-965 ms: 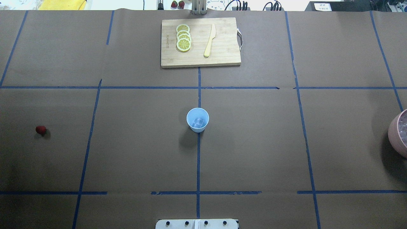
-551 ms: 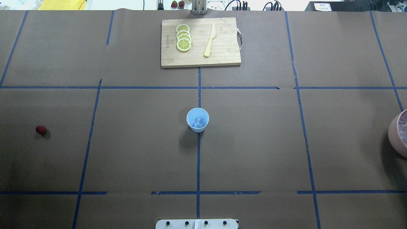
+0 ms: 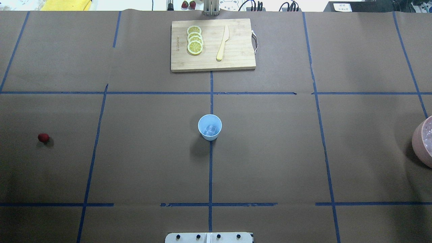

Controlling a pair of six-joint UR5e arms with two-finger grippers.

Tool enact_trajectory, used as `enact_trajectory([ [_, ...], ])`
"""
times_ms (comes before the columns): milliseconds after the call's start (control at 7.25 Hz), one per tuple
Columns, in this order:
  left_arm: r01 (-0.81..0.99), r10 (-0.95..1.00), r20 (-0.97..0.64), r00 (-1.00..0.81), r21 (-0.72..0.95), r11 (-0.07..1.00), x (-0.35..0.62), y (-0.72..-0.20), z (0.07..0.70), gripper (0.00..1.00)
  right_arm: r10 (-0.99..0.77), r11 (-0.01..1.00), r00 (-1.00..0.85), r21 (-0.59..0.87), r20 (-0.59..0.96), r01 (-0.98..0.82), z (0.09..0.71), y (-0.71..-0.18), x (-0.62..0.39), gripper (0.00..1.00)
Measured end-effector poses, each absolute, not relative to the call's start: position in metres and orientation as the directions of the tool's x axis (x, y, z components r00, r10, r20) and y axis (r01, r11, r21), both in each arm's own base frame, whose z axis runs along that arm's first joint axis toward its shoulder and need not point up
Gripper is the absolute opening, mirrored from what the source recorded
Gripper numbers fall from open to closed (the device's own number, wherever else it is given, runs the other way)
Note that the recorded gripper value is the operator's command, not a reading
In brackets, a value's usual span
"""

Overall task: Put ice and strawberries in cup
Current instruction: 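Carry the ice cube with the right gripper over the blue cup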

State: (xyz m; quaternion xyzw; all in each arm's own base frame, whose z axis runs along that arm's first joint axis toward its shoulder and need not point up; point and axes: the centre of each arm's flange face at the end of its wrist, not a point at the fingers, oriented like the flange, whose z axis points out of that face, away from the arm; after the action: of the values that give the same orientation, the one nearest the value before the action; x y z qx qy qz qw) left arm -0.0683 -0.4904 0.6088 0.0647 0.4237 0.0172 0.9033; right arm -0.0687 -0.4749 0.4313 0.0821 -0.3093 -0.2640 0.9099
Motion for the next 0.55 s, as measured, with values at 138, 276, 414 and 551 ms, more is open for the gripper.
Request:
enact_trajectory([
  [138,0.023,0.083,-0.764,0.64,0.127,0.992,-0.068,-0.49,0.611,1.0,-0.51,0.86,0.662,0.299,0.549,0.414,0.383,-0.504,-0.094,0.0],
  [276,0.023,0.08,-0.764,0.641,0.123,0.992,-0.068,-0.49,0.613,1.0,-0.473,0.88,0.664,0.274,0.579,0.388,0.338,-0.526,-0.134,0.0],
  [414,0.021,0.078,-0.764,0.641,0.12,0.993,-0.067,-0.49,0.615,1.0,-0.42,0.906,0.672,0.238,0.61,0.351,0.297,-0.541,-0.18,0.0],
  [551,0.02,0.077,-0.764,0.641,0.117,0.993,-0.067,-0.49,0.616,1.0,-0.366,0.928,0.678,0.2,0.637,0.314,0.259,-0.549,-0.224,0.0],
])
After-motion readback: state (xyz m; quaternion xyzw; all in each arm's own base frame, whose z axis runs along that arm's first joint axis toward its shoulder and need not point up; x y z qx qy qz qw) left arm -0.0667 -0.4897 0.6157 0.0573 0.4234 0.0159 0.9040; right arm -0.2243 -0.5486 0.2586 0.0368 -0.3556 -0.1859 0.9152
